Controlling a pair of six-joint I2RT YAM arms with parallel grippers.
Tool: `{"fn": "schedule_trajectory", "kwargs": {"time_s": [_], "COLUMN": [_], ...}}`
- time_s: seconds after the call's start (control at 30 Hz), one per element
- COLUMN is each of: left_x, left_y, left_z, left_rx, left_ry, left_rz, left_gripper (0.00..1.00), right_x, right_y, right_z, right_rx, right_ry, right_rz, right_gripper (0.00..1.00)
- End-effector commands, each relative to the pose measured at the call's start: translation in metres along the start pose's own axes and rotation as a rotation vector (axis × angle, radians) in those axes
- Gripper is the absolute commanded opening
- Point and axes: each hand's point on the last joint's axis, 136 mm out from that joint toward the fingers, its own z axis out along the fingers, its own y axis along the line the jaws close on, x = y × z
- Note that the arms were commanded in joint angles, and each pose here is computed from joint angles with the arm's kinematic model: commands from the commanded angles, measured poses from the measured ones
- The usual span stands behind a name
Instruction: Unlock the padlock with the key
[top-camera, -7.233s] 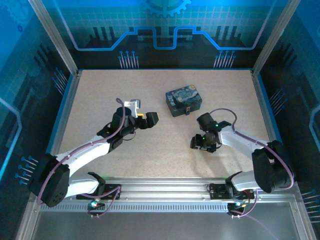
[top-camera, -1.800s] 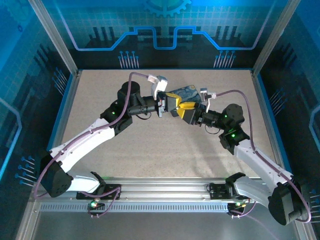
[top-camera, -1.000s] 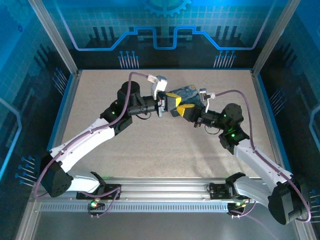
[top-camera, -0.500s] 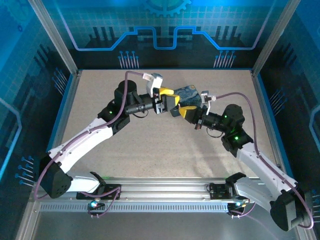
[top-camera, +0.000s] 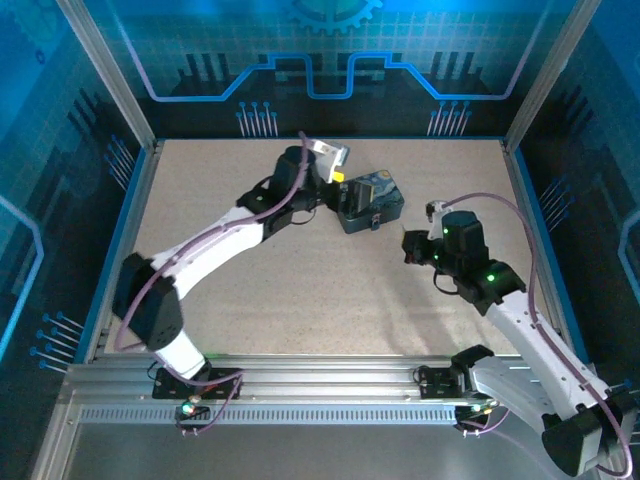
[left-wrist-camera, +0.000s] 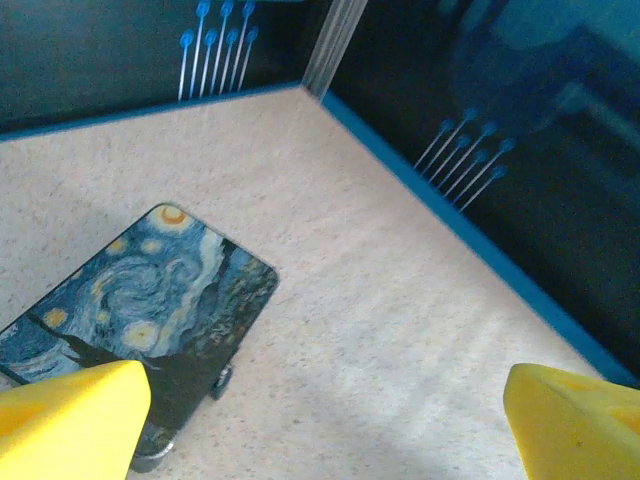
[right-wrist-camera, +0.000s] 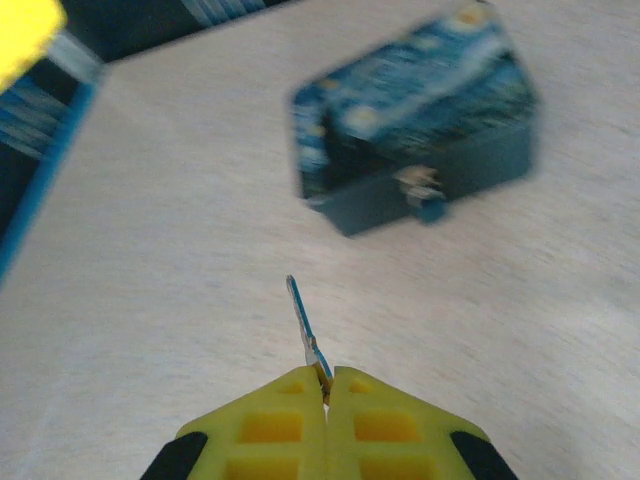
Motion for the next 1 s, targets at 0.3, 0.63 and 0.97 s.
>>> {"fn": "schedule_trajectory", "kwargs": {"time_s": [0.3, 0.63, 0.97], "left_x": [0.045, 0.068, 0.088], "left_y": [0.015, 0.01, 0.014], "left_z": [0.12, 0.179, 0.2], "left_rx": [-0.113, -0.095, -0.085], "left_ry": [0.256, 0.298, 0.333], "left_rz": [0.106, 0.167, 0.161], "left_gripper": [0.92, 0.91, 0.89], "right_x": [0.035, 0.044, 0.047], "right_y": [-0.075, -0.08, -0.081], "right_z": [-0.021, -0.017, -0.017], "right_rx": [0.372, 0.365, 0.352], "right_ry": [0.105, 0.132, 0.139], "right_rz": [0.07, 0.091, 0.105], "right_gripper": [0.0, 0.0, 0.0]}}
